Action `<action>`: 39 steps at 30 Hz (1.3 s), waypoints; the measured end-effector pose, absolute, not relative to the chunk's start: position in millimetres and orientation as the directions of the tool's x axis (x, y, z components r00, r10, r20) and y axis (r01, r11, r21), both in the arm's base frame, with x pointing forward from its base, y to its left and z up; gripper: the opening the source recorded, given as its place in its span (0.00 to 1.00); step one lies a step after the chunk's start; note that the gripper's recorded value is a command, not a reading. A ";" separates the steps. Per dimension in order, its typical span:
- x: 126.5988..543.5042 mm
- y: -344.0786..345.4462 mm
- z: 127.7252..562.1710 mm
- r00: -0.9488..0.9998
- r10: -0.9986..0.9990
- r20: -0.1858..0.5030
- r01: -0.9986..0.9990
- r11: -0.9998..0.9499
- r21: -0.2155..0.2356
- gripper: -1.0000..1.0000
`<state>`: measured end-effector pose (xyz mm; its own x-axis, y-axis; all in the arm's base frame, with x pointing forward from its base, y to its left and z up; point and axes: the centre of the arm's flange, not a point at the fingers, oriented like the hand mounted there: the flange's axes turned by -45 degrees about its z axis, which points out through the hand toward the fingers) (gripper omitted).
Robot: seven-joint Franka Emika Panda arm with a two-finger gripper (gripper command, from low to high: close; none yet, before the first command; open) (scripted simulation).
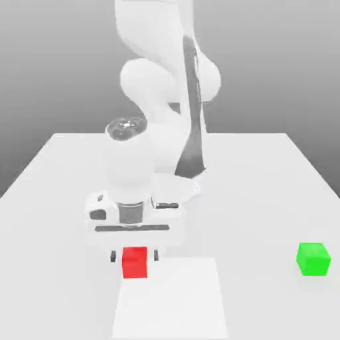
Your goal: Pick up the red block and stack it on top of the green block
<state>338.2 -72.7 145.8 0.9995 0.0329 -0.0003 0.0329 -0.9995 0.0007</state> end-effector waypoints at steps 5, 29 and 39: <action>338.1 -72.7 145.8 0.999 0.032 -0.001 0.032 -0.999 0.000 0.00; 317.0 309.9 225.5 0.488 0.873 0.000 0.873 -0.488 0.001 0.00; 316.3 310.1 180.7 0.486 0.874 0.000 0.874 -0.486 0.000 1.00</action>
<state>316.3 310.1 180.7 0.4860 0.8739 -0.0001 0.8739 -0.4860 0.0003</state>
